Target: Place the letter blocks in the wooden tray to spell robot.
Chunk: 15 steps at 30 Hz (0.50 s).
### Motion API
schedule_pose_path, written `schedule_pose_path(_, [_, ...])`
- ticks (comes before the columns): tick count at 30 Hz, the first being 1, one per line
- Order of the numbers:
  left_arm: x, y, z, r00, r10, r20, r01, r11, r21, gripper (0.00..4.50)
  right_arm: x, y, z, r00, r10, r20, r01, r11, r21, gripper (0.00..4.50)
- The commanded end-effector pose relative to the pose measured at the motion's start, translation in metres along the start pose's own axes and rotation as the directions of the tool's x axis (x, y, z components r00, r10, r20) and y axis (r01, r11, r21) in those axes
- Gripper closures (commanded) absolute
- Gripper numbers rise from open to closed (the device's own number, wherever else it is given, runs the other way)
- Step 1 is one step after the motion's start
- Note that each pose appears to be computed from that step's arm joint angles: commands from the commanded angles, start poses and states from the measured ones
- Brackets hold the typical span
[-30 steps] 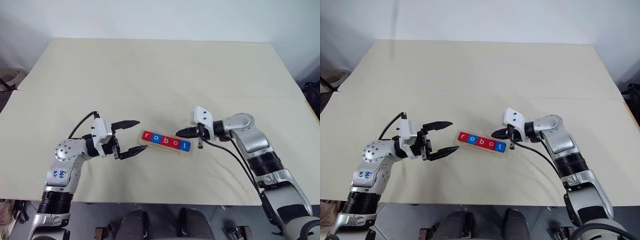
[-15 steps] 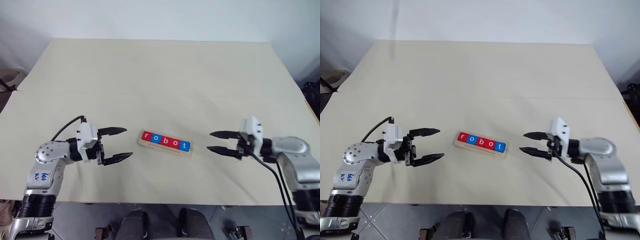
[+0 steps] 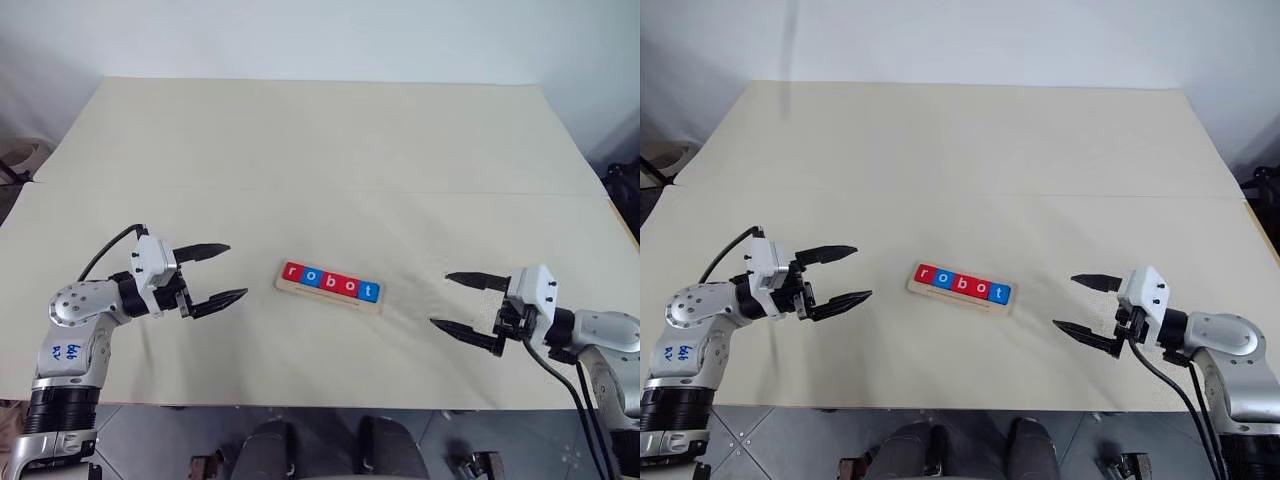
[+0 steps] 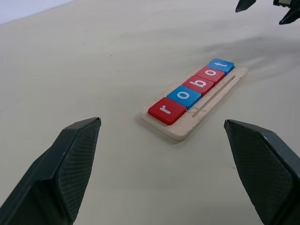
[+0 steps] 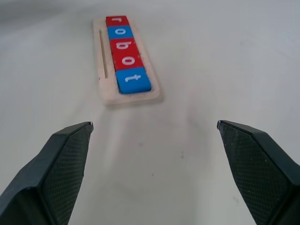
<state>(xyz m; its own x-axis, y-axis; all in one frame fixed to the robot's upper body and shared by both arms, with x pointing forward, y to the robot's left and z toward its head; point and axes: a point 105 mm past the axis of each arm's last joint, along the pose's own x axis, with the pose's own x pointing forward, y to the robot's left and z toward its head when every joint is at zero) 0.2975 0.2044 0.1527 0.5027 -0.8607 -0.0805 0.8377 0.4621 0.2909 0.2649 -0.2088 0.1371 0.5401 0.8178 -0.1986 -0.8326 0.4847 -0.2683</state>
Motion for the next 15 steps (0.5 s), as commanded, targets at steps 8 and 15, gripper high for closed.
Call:
schedule_pose_path(8, [0.002, 0.009, 0.011, 0.999, 0.026, 0.022, -0.026, 0.999, 0.043, 0.0, 0.006, -0.001, 0.025, 0.991, -0.035, 0.131, 0.04, 0.999, -0.034, 0.05])
schedule_pose_path(15, [0.008, 0.012, 0.016, 0.997, 0.041, 0.062, -0.043, 0.998, 0.044, 0.0, 0.012, -0.001, 0.035, 0.983, -0.042, 0.181, 0.05, 0.998, -0.04, 0.05])
